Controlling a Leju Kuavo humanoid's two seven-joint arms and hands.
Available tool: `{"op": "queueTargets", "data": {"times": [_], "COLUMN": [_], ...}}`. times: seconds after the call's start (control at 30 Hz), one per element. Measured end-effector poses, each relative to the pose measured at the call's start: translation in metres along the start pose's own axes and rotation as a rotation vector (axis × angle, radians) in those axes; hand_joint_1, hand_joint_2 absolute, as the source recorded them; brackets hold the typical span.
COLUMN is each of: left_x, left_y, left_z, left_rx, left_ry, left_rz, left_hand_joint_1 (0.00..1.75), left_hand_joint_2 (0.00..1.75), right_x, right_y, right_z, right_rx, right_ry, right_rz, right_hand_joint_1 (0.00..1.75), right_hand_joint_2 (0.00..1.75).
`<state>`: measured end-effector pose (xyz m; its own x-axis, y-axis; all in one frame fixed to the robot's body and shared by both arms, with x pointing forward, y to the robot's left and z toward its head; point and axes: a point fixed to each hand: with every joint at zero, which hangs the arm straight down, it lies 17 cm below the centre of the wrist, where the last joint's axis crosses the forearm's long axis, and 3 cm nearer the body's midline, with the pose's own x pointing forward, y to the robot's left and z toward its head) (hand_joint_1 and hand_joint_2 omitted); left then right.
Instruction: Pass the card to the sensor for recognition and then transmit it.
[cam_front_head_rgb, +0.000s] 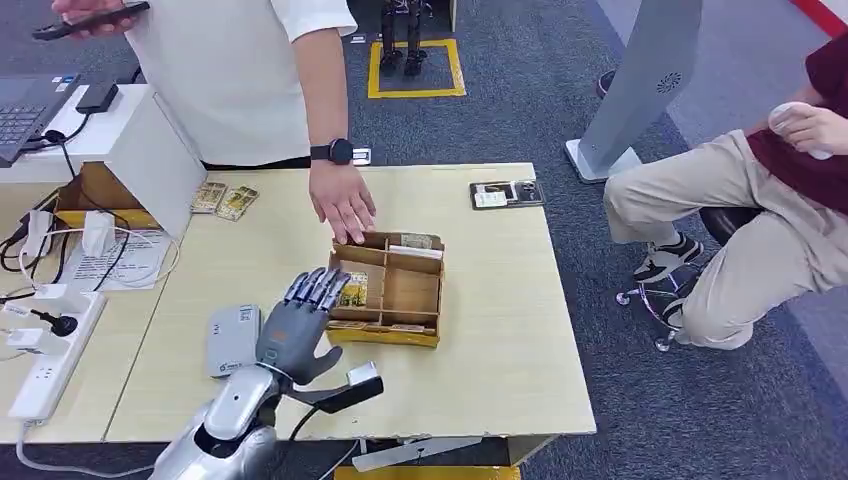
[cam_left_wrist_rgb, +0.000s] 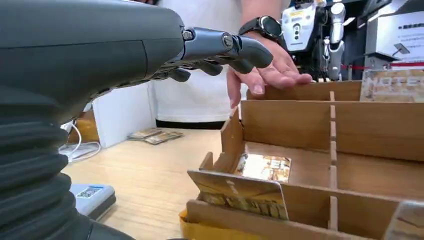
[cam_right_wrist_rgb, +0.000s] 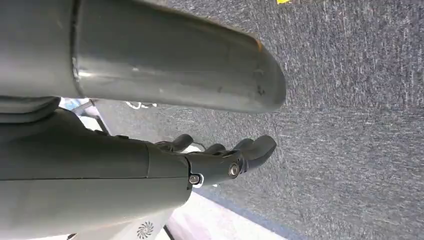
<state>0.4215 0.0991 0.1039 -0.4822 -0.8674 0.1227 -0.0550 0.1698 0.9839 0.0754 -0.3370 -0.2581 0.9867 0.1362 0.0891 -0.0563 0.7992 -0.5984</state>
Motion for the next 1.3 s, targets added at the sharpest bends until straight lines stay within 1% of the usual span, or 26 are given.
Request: {"op": "queueTargets", "data": {"times": [0.03, 0.07, 0.5, 0.9, 0.93, 0.97, 1.07, 1.13, 1.3], "left_x": [0.001, 0.001, 0.005, 0.005, 0.005, 0.005, 0.005, 0.002, 0.004], "left_y": [-0.001, -0.002, 0.000, -0.009, -0.011, -0.013, -0.017, -0.018, -0.005], "left_z": [0.000, 0.000, 0.001, 0.000, 0.000, 0.000, 0.001, 0.002, 0.004], "left_rx": [-0.005, -0.009, 0.002, -0.036, -0.041, -0.045, -0.055, -0.046, 0.052], "left_ry": [-0.002, -0.004, -0.026, -0.024, -0.026, -0.025, -0.027, -0.010, 0.011], "left_rz": [0.001, 0.003, -0.004, -0.040, -0.042, -0.042, -0.045, -0.060, -0.089], "left_hand_joint_1": [0.68, 1.75, 1.75, 1.75, 1.15, 0.00, 0.00, 0.00, 0.00], "left_hand_joint_2": [1.75, 1.75, 1.75, 1.75, 1.75, 1.75, 1.75, 1.75, 1.75], "right_x": [0.000, 0.000, 0.001, 0.001, 0.001, 0.001, 0.002, 0.001, 0.001], "right_y": [0.000, 0.000, -0.001, 0.001, 0.001, 0.001, 0.001, 0.001, 0.001], "right_z": [0.000, 0.000, -0.001, 0.000, 0.000, -0.001, -0.001, 0.000, 0.000], "right_rx": [0.000, 0.001, 0.000, 0.009, 0.009, 0.009, 0.009, 0.009, 0.010], "right_ry": [0.000, -0.001, -0.005, -0.008, -0.008, -0.008, -0.009, -0.008, -0.008], "right_rz": [0.001, 0.002, 0.003, 0.009, 0.009, 0.010, 0.010, 0.010, 0.010], "right_hand_joint_1": [0.00, 0.00, 0.00, 0.00, 0.00, 0.00, 0.00, 0.00, 0.00], "right_hand_joint_2": [0.00, 0.00, 0.00, 0.00, 0.00, 0.00, 0.00, 0.00, 0.00]}}
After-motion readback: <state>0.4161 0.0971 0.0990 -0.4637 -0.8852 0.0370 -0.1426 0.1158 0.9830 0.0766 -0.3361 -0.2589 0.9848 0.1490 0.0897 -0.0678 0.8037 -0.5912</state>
